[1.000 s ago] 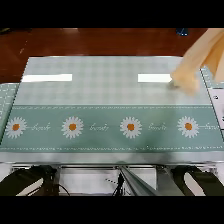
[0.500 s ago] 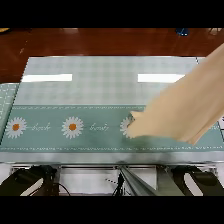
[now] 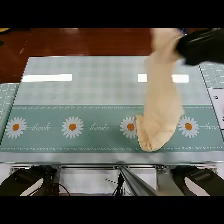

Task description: Fold the shirts.

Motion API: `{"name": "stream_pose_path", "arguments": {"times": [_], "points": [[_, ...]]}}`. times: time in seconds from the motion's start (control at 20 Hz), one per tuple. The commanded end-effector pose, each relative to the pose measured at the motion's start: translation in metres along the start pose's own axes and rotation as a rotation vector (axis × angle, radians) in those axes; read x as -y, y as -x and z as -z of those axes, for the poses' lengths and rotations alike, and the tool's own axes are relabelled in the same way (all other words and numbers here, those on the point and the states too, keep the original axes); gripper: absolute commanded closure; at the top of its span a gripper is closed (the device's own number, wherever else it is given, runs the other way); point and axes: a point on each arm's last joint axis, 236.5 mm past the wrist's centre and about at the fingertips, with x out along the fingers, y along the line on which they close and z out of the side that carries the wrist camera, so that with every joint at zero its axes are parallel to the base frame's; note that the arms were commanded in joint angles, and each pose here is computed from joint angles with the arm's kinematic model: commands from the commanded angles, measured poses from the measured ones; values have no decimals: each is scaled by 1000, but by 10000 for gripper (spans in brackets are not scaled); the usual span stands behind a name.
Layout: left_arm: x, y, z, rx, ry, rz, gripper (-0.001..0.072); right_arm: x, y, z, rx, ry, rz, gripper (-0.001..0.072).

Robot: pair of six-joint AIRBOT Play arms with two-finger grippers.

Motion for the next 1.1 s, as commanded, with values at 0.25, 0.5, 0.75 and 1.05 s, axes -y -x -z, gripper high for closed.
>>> {"name": "stream_pose_path", "arguments": {"times": [0.25, 0.5, 0.75, 1.05], "points": [[-17, -21, 10, -59, -6, -79, -12, -152, -197, 119, -303, 89, -265, 246], [-16, -67, 57, -232, -21, -89, -10, 12, -136, 97, -379, 190, 163, 235], [-4, -150, 168, -500, -4, -55, 129, 200, 12, 97, -446, -23, 595, 235], [-8, -198, 291, -696, 437, 80, 129, 278, 93, 115, -233, -503, 574, 217]]}}
